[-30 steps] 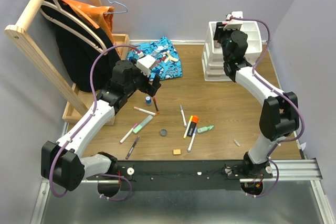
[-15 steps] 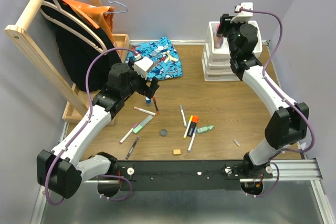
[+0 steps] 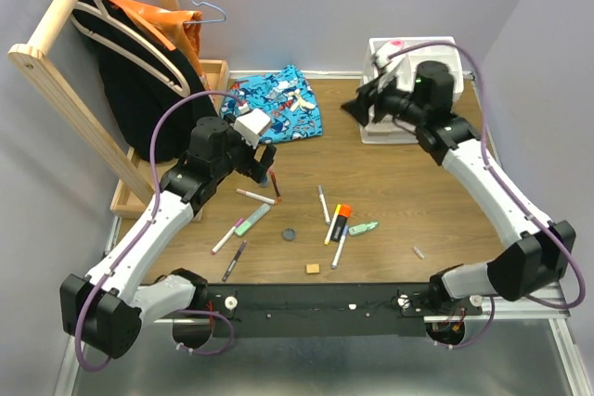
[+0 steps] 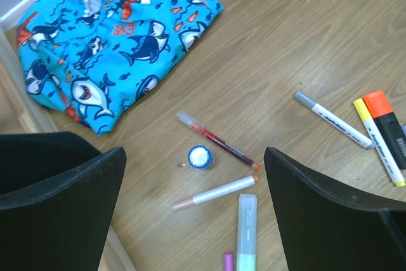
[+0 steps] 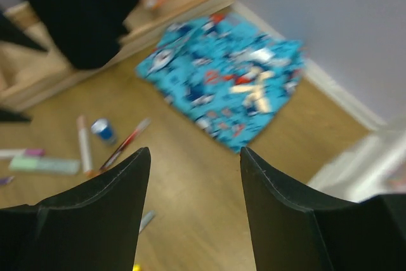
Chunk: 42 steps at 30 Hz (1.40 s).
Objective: Sort the stationery into containers
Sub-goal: Place the stationery in the storage box, then pick up the stationery from the center of the board.
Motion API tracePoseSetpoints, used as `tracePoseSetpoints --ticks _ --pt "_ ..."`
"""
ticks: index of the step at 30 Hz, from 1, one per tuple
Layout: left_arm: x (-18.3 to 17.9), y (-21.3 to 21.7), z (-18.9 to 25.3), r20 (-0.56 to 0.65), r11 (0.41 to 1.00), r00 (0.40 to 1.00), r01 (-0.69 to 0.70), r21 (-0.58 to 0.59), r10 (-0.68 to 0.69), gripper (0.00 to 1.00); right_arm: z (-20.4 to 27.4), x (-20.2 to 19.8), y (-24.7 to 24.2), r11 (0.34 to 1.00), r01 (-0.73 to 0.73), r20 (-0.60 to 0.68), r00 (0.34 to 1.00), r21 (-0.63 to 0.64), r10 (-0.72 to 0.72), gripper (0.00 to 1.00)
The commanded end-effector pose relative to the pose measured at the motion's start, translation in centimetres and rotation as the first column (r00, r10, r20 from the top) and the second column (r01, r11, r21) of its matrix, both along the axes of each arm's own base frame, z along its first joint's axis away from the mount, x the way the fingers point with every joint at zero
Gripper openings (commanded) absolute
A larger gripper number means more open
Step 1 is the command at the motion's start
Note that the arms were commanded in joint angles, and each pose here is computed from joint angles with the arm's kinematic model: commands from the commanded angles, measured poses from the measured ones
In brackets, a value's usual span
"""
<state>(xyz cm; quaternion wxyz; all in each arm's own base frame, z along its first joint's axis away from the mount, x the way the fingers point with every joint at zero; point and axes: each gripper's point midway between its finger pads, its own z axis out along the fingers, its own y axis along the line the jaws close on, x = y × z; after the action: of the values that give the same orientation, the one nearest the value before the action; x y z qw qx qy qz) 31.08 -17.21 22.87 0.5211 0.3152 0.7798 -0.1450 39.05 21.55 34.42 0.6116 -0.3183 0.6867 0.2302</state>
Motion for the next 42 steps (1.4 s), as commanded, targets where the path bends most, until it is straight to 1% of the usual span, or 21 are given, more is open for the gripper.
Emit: tracePoseSetpoints --ticks 1,2,4,5,6,7,8,9,12,13,16,18,21,28,32,38,42 --pt "-0.9 2.0 3.2 0.086 0.997 0.993 -0.082 0.001 0.081 0.99 -7.9 -5.9 5.5 0.926 -0.37 -0.223 0.911 -0.076 0.346 0.66" --pt "-1.4 2.8 4.4 0.121 0.995 0.987 -0.101 -0.005 0.101 0.99 -9.1 -5.6 6.3 0.91 -0.402 -0.229 0.9 -0.101 0.371 0.66" --pt "-1.9 3.7 5.5 0.156 0.992 0.979 -0.128 -0.01 0.128 0.99 -9.9 -6.6 8.1 0.869 -0.478 -0.248 0.864 -0.127 0.438 0.66" --pt "-2.6 4.5 6.4 0.183 0.989 0.972 -0.145 -0.028 0.147 0.98 -9.6 -6.2 9.0 0.846 -0.507 -0.213 0.855 -0.162 0.472 0.66" --pt "-2.8 5.5 6.9 0.195 0.983 0.963 -0.18 -0.047 0.186 0.98 -11.1 -6.6 10.2 0.817 -0.55 -0.252 0.826 -0.171 0.504 0.66" --pt "-3.1 6.0 7.4 0.209 0.977 0.954 -0.204 -0.065 0.213 0.98 -11.7 -6.5 10.9 0.8 -0.572 -0.262 0.812 -0.181 0.522 0.66" --pt "-3.9 6.9 8.3 0.228 0.969 0.942 -0.229 -0.097 0.246 0.97 -10.8 -6.1 11.9 0.785 -0.587 -0.226 0.806 -0.198 0.546 0.66" --pt "-4.3 6.9 8.6 0.233 0.97 0.943 -0.218 -0.112 0.238 0.96 -12.8 -6.4 13.1 0.755 -0.625 -0.276 0.774 -0.197 0.569 0.66" --pt "-5.2 7.7 9.0 0.22 0.968 0.947 -0.209 -0.138 0.235 0.95 -13.6 -7.0 15.8 0.692 -0.682 -0.271 0.73 -0.237 0.627 0.66" --pt "-5.0 8.6 9.1 0.217 0.959 0.939 -0.24 -0.15 0.269 0.95 -15.1 -6.9 16.6 0.676 -0.696 -0.295 0.716 -0.242 0.632 0.66" --pt "-5.4 9.0 9.2 0.225 0.958 0.936 -0.237 -0.163 0.27 0.95 -16.7 -7.4 18.5 0.629 -0.728 -0.304 0.686 -0.273 0.662 0.66" --pt "-5.6 9.4 9.0 0.224 0.955 0.933 -0.246 -0.166 0.28 0.95 -17.5 -7.7 19.4 0.608 -0.732 -0.299 0.681 -0.307 0.669 0.66" --pt "-6.0 9.6 9.1 0.228 0.954 0.932 -0.248 -0.166 0.282 0.95 -18.7 -7.6 20.4 0.6 -0.724 -0.295 0.688 -0.341 0.663 0.68" --pt "-6.5 9.8 9.0 0.235 0.955 0.93 -0.248 -0.162 0.281 0.98 -21.0 -6.0 22.6 0.633 -0.697 -0.338 0.717 -0.337 0.609 0.7" --pt "-6.4 9.8 8.8 0.231 0.953 0.93 -0.252 -0.166 0.286 0.98 -22.3 -5.0 23.3 0.642 -0.673 -0.336 0.74 -0.368 0.583 0.7" --pt "-6.2 9.7 8.1 0.221 0.952 0.931 -0.255 -0.17 0.289 0.98 -23.6 -4.6 23.9 0.614 -0.697 -0.385 0.717 -0.371 0.581 0.7" --pt "-6.0 9.8 7.8 0.216 0.95 0.931 -0.26 -0.17 0.294 0.99 -24.2 -4.7 24.2 0.61 -0.704 -0.393 0.709 -0.362 0.585 0.7"
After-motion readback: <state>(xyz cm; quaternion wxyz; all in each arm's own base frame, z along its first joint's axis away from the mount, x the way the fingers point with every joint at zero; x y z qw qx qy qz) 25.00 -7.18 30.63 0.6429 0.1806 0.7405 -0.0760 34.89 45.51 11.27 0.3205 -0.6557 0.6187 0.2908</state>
